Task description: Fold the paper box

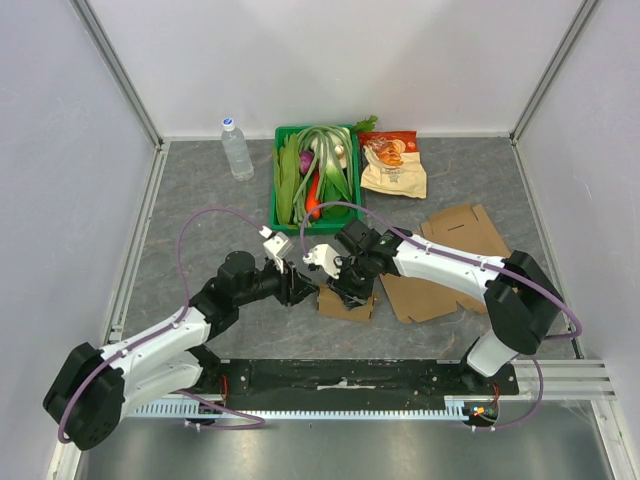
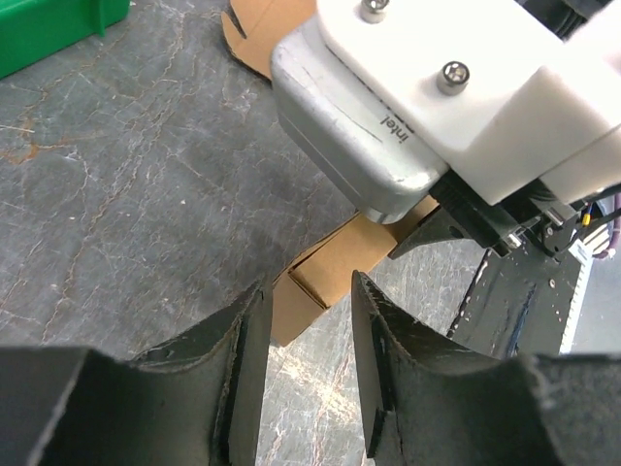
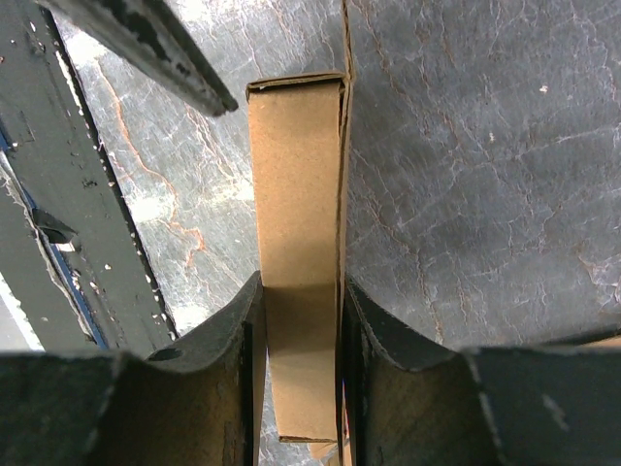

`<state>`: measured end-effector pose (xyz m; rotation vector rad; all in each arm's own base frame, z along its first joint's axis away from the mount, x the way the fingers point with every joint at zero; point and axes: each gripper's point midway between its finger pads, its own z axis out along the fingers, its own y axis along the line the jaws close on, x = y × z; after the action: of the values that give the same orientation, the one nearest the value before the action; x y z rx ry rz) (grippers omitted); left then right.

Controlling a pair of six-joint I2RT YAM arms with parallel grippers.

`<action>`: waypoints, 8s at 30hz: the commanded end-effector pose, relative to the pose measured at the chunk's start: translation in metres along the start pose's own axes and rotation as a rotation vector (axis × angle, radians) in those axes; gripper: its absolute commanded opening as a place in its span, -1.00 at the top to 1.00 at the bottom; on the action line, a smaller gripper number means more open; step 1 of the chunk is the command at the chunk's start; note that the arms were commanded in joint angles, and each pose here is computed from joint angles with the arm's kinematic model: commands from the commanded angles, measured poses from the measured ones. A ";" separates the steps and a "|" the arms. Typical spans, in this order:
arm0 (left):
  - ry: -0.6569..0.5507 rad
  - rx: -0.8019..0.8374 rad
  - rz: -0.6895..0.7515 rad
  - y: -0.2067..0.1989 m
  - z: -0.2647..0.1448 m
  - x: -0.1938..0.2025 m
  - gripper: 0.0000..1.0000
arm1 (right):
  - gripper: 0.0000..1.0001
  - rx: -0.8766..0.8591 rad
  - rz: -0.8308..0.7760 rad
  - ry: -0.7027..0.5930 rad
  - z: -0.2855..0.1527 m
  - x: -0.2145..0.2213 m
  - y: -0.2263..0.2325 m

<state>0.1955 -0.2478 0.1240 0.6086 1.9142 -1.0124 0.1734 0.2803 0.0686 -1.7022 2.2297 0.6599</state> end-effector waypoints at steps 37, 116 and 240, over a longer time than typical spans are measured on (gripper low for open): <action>-0.016 0.008 0.131 -0.001 0.019 -0.018 0.31 | 0.64 -0.002 -0.022 -0.030 -0.005 -0.012 -0.001; -0.034 -0.519 -0.054 0.015 -0.002 0.029 0.96 | 0.28 0.201 0.065 -0.205 -0.012 -0.068 -0.038; 0.030 -0.404 -0.337 0.029 0.090 0.047 0.44 | -0.95 0.071 0.592 -0.472 -0.041 -0.025 -0.143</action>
<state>0.2312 -0.3093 0.0503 0.0835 2.2275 -0.7941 0.3067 0.2442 0.0769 -0.6969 2.4009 0.9496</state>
